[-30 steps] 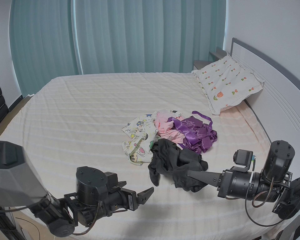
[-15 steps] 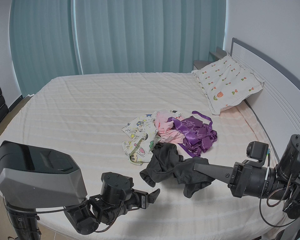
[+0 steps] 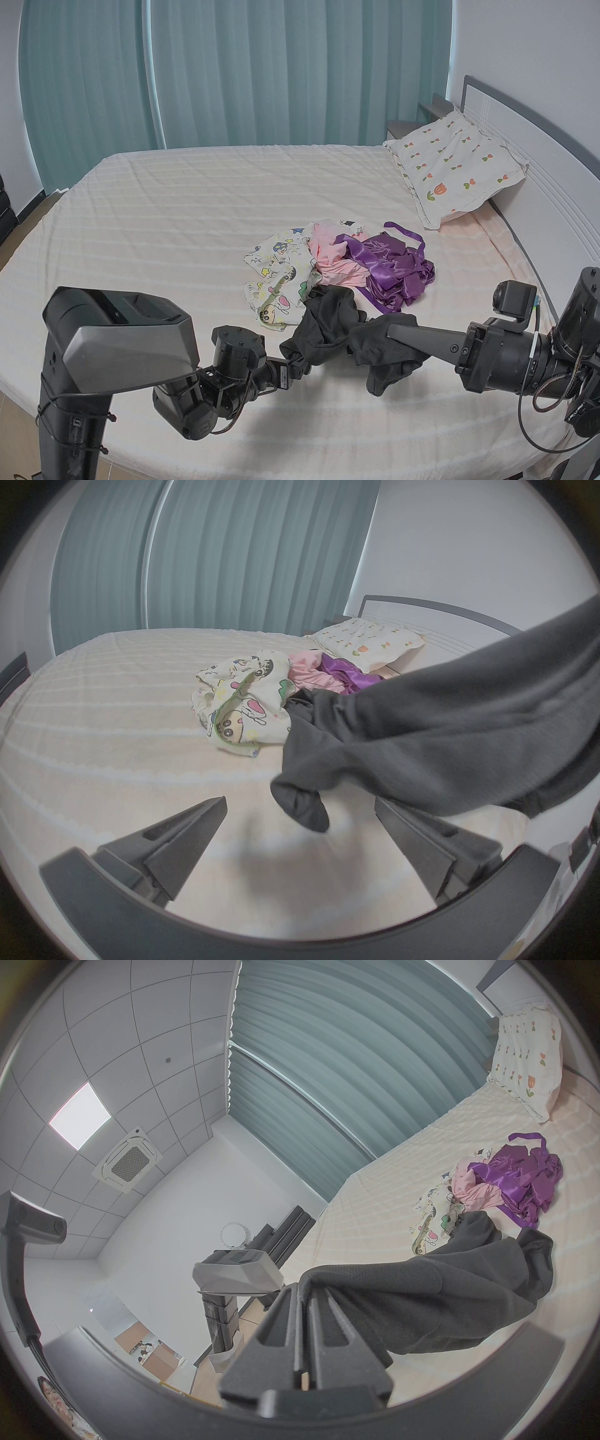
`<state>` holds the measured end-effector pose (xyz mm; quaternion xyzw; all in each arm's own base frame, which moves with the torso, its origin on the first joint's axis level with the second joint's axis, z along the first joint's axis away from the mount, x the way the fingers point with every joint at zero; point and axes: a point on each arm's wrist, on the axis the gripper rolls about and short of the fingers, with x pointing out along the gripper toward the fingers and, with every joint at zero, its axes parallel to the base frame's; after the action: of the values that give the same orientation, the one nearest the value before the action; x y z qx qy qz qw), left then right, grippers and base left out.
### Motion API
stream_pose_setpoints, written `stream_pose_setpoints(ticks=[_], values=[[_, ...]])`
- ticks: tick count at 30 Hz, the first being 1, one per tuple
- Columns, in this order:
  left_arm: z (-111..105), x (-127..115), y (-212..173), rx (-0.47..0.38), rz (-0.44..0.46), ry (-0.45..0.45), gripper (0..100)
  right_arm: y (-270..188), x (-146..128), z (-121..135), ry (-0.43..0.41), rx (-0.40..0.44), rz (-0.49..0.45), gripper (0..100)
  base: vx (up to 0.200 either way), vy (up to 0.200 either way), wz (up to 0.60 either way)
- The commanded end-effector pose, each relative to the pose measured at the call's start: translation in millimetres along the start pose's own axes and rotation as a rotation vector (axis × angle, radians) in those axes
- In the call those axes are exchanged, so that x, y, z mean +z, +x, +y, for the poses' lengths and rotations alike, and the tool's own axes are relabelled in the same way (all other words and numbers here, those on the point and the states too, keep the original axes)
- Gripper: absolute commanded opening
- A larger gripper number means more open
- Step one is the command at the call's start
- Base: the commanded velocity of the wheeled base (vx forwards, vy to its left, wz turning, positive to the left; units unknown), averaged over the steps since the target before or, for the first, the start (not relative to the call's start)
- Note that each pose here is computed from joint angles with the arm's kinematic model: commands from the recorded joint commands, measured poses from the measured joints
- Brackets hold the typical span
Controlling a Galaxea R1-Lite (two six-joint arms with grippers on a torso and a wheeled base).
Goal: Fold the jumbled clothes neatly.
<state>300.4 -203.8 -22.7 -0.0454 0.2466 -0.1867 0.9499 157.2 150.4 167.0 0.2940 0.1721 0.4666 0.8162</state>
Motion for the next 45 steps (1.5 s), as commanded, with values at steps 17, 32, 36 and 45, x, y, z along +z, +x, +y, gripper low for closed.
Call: stream_pose_setpoints(ticks=[17,32,36,45], values=[[13.2,-10.0,66.2,-0.08,0.023,-0.018,0,10.8,-2.1,-15.1,0.015,-0.041,0.022,0,0.0,0.0,0.0],[-22.7,72.3,-63.4,-0.168,-0.18,-0.24,0,38.8,22.0,-36.5,0.004,-0.091,-0.056,0,0.0,0.0,0.0],[-33.7,105.9,-103.0,-0.174,-0.33,-0.317,0,29.0,60.8,-23.0,-0.065,-0.054,-0.232,0,0.0,0.0,0.0],[-26.6,114.8,-143.7,-0.159,-0.398,-0.357,0,1.9,75.3,-27.0,-0.092,-0.081,-0.336,0,0.0,0.0,0.0]])
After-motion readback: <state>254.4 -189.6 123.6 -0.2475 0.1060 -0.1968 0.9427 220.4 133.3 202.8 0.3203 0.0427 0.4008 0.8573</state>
